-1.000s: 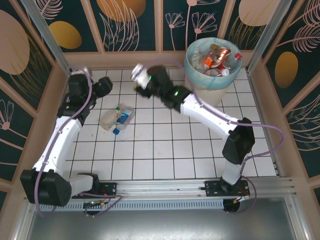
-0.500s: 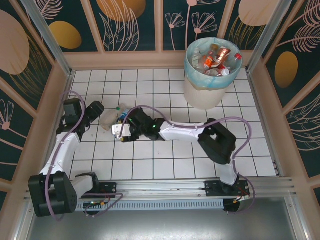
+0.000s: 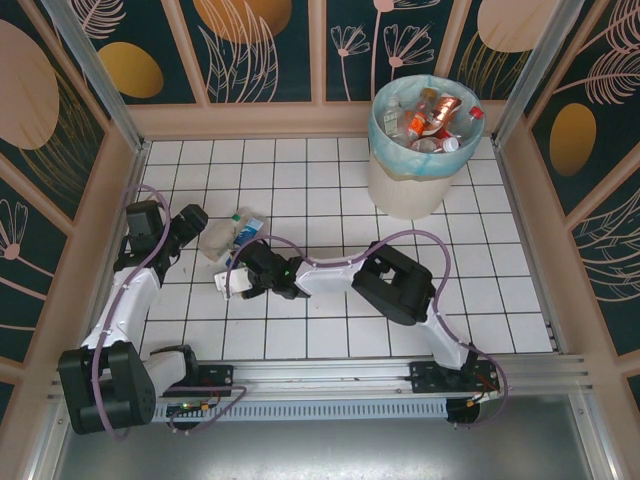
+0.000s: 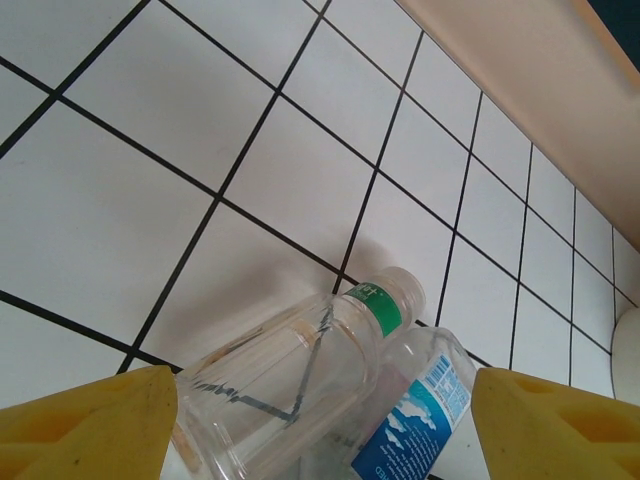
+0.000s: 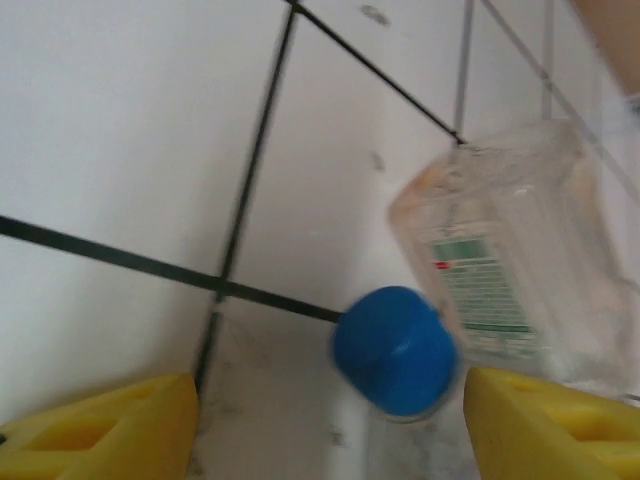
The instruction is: Put the plastic bottles in the bin
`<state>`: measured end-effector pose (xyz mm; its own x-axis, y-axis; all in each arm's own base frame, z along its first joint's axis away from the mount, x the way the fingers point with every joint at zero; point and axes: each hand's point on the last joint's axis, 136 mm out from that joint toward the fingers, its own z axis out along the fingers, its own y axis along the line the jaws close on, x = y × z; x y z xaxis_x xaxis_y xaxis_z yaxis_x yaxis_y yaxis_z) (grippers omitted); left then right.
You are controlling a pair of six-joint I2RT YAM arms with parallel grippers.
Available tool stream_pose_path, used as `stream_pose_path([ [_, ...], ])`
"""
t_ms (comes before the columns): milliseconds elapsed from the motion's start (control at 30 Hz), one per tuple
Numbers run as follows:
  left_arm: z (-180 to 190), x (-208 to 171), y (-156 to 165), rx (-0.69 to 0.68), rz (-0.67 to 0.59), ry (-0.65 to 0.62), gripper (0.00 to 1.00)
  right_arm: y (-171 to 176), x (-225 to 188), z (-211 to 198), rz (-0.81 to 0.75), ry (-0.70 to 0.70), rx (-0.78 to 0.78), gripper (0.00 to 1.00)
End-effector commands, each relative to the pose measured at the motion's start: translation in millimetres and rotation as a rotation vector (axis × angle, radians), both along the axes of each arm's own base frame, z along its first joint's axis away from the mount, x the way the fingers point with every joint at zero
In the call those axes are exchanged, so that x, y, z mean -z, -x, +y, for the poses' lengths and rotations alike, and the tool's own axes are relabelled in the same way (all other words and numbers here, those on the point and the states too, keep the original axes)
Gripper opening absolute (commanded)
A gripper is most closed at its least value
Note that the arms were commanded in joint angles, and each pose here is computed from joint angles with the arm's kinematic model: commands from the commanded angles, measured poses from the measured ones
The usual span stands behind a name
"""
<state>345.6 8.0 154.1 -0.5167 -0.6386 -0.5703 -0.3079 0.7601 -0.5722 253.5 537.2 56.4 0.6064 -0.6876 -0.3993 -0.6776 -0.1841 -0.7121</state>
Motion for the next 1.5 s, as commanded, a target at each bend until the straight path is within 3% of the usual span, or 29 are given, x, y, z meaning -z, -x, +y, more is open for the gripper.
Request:
stream_pose_path([
  [0,2,-9,-3,0.021,-0.038,-0.027,0.78,-19,-12,13,-0.132,-0.040,0.032,0.71],
  [300,1,-15,-3,0.036,-0.047,-0.028,0.78,-29,6,18,-0.143,0.006,0.015,0.63],
  [700,0,-15,-2,0.041,-0.050,-0.026,0.78,-36,-14,21,-0.176,-0.043,0.012,0.35],
  [900,0,-25,-5,0.045,-0.064,-0.033,0.78,-27,-58,14,-0.215,-0.125,-0.006,0.28],
  [1100,9,-49,-7,0.029,-0.086,-0.099,0.76,-15,-113,-3,-0.160,-0.210,0.021,0.24],
  [1300,19,-112,-6,-0.015,-0.229,-0.195,0.70,-16,-194,-33,-0.013,-0.385,0.138,0.23],
  [1467,-21,-173,-21,0.066,-0.352,-0.283,0.68,-39,-274,-79,0.064,-0.572,0.277,0.24],
])
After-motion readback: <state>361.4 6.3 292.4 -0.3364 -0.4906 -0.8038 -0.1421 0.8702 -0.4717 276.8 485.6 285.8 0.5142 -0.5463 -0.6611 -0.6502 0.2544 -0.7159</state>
